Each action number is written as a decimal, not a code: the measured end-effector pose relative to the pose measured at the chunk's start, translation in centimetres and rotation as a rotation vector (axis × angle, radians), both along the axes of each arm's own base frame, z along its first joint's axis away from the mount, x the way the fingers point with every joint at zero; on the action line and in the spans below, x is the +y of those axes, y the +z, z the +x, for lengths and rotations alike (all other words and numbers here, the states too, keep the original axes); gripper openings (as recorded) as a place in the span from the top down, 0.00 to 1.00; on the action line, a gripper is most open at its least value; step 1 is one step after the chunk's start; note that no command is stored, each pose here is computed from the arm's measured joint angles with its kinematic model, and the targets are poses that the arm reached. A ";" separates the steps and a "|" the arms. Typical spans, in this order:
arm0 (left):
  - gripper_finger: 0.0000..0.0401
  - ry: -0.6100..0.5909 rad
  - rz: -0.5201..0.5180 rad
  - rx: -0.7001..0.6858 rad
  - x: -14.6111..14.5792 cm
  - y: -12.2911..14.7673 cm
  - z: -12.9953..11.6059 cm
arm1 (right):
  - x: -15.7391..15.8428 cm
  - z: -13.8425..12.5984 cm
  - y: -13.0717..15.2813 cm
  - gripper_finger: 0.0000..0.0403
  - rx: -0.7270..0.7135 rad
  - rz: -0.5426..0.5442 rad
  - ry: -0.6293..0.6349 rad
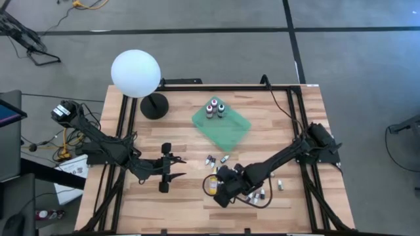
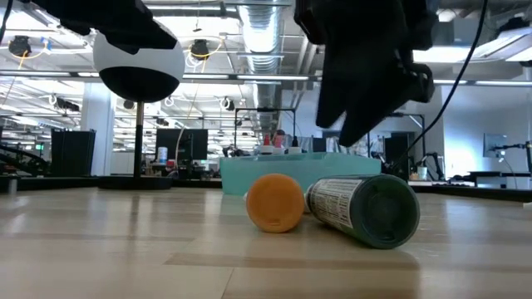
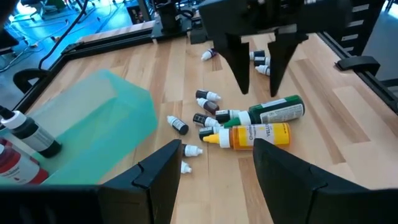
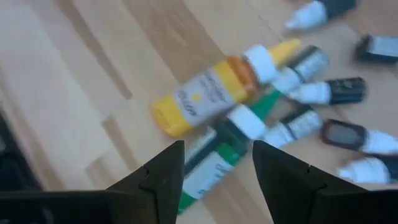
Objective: Pick & Place food coloring
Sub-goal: Put the large green food coloring bottle into the green bin
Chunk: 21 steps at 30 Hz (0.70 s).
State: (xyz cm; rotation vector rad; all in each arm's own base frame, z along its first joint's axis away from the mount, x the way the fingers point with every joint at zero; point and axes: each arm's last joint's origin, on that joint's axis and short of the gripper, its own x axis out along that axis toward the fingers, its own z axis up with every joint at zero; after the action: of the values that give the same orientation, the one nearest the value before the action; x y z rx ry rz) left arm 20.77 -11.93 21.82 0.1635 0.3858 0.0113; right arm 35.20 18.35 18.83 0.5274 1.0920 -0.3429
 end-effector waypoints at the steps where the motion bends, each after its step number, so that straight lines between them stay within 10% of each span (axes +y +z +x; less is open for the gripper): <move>1: 0.52 0.000 0.000 0.000 0.0 0.0 0.0 | -0.1 -0.1 -0.1 0.55 0.013 -0.002 -0.009; 21: 0.52 0.006 0.038 0.057 -0.3 -1.4 0.5 | -0.5 1.0 -2.7 0.54 0.069 0.024 -0.020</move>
State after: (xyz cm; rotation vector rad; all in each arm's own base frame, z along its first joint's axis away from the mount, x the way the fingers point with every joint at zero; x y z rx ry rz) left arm 21.32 -12.22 20.37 0.2003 0.4436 0.0194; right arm 36.19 17.81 16.15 0.5513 1.1598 -0.3685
